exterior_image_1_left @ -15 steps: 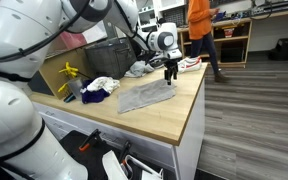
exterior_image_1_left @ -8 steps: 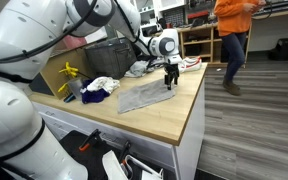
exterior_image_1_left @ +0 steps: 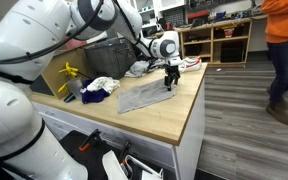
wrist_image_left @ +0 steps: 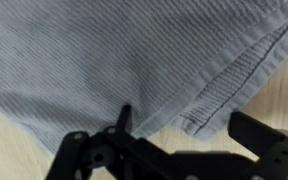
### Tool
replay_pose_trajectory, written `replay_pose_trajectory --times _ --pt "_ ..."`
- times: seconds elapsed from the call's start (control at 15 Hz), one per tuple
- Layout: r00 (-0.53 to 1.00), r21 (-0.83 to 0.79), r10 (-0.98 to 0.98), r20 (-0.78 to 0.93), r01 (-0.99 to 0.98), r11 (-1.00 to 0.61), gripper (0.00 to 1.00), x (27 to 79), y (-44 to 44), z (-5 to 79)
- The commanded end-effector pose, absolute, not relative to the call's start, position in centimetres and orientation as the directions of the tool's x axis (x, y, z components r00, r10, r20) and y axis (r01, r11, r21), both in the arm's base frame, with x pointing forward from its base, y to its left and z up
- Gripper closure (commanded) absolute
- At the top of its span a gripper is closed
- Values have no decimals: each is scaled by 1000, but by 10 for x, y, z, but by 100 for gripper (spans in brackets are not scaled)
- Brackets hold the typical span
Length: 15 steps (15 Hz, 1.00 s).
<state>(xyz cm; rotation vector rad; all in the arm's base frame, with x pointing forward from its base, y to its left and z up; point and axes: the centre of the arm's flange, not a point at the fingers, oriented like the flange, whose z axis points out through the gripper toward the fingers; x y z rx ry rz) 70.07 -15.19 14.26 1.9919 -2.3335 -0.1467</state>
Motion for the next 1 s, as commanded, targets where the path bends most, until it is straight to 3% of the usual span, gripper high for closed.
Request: replay_pose_trajectory --times 0.0,0.67,0.93 --pt "-197 146 -979 -58 -972 187 21 703 -146 137" --pt "-99 136 -994 -44 -986 92 100 697 -100 152" --pt "-14 111 -1000 6 -994 15 100 693 -72 173"
